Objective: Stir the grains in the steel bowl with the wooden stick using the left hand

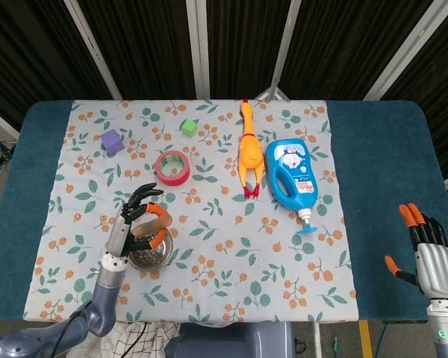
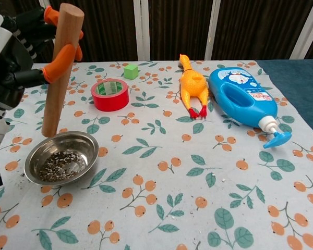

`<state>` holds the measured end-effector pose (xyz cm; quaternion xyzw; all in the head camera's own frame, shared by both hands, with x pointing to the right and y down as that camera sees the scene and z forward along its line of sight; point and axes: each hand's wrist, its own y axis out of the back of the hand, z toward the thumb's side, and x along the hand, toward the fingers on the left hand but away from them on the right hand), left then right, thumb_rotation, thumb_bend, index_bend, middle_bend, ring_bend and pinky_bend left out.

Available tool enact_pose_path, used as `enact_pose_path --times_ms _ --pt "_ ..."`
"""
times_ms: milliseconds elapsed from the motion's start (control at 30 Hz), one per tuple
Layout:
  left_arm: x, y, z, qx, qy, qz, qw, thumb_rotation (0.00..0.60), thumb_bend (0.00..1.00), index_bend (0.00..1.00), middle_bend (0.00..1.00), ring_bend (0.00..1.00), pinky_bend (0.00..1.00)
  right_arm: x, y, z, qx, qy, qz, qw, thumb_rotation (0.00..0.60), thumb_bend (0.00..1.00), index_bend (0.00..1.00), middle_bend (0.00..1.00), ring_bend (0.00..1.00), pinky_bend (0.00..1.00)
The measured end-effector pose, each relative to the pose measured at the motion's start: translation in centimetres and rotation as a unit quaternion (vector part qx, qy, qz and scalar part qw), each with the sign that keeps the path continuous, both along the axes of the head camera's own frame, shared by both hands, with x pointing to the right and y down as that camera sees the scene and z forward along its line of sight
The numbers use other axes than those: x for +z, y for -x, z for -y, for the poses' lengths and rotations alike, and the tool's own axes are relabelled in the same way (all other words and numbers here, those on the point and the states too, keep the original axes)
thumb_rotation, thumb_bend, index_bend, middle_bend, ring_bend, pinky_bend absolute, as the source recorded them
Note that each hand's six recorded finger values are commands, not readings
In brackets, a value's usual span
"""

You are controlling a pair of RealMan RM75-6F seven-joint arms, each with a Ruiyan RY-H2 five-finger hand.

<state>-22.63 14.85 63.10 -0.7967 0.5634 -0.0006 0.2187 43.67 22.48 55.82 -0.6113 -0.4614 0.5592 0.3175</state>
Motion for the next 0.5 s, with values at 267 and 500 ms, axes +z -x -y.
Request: enact_pose_path --times_ms 267,500 --pt "-1.4 1.9 2.7 0.018 -0.020 0.114 0.9932 0.600 0.90 0.62 0.72 0.25 0.17 -0.2 -0.1 0.1 0.001 -0.004 0.004 1.0000 0.600 0.32 0.00 0.00 0.00 0.00" --pt "-0.8 6.5 4.3 0.037 -0.029 0.288 0.9565 0.600 0.89 0.62 0.72 0.25 0.17 -0.3 -0.2 -0.1 -0.001 -0.005 0.002 1.0000 0.600 0.32 0.00 0.00 0.00 0.00"
